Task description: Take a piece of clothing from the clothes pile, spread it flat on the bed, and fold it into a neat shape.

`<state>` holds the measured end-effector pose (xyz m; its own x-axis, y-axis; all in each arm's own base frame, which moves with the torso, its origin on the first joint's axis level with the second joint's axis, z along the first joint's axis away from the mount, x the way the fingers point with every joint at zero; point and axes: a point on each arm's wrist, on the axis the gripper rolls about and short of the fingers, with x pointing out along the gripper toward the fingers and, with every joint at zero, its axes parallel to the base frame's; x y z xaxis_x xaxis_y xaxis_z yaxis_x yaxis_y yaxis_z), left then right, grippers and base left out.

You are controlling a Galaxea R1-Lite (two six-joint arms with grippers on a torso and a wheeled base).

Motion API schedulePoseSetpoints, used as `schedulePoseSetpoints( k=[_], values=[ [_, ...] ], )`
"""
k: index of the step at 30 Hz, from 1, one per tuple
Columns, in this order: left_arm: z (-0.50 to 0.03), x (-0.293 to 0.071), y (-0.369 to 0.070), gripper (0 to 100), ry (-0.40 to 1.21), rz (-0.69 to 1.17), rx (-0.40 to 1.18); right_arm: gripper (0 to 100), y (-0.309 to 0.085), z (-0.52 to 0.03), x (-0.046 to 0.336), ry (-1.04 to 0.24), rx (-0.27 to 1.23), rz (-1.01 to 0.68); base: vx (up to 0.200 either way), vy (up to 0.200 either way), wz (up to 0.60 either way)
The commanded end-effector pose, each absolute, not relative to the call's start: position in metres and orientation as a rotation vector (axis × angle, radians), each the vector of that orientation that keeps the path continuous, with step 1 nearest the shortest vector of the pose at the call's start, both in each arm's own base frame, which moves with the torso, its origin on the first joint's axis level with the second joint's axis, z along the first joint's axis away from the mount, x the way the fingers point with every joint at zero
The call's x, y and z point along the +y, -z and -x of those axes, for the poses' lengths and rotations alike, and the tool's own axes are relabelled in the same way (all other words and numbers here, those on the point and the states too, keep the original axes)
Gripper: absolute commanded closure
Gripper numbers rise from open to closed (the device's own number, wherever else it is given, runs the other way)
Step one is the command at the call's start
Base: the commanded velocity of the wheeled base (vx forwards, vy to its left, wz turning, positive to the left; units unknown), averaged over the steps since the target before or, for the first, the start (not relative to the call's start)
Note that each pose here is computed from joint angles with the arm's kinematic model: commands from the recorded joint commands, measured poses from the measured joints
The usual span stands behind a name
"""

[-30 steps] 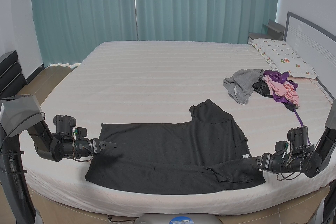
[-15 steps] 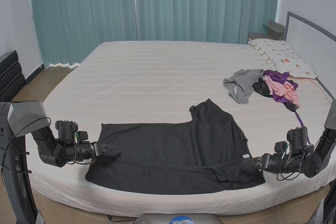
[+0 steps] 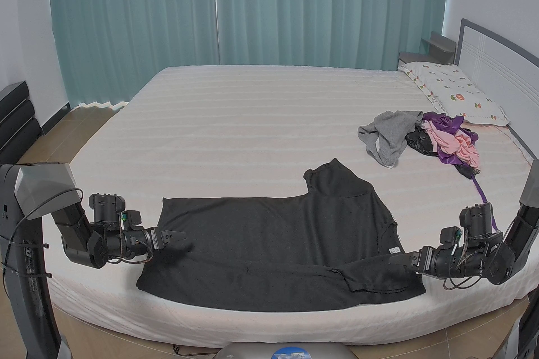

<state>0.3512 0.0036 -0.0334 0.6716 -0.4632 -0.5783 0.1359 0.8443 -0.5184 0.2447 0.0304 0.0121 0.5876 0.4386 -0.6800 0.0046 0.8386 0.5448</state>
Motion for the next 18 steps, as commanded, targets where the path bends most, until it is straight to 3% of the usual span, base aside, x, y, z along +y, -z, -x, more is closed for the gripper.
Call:
schedulePoseSetpoints(
  k=[1, 18],
  values=[
    [-0.353, 0.002, 0.032, 0, 0.354, 0.467, 0.755, 0, -0.012, -0.245, 0.031, -0.267, 0.916, -0.537, 0.0, 0.0, 0.0],
    [-0.356, 0.004, 0.046, 0, 0.326, 0.485, 0.717, 0, -0.012, -0.245, 0.032, -0.271, 0.918, -0.54, 0.0, 0.0, 0.0]
  ],
)
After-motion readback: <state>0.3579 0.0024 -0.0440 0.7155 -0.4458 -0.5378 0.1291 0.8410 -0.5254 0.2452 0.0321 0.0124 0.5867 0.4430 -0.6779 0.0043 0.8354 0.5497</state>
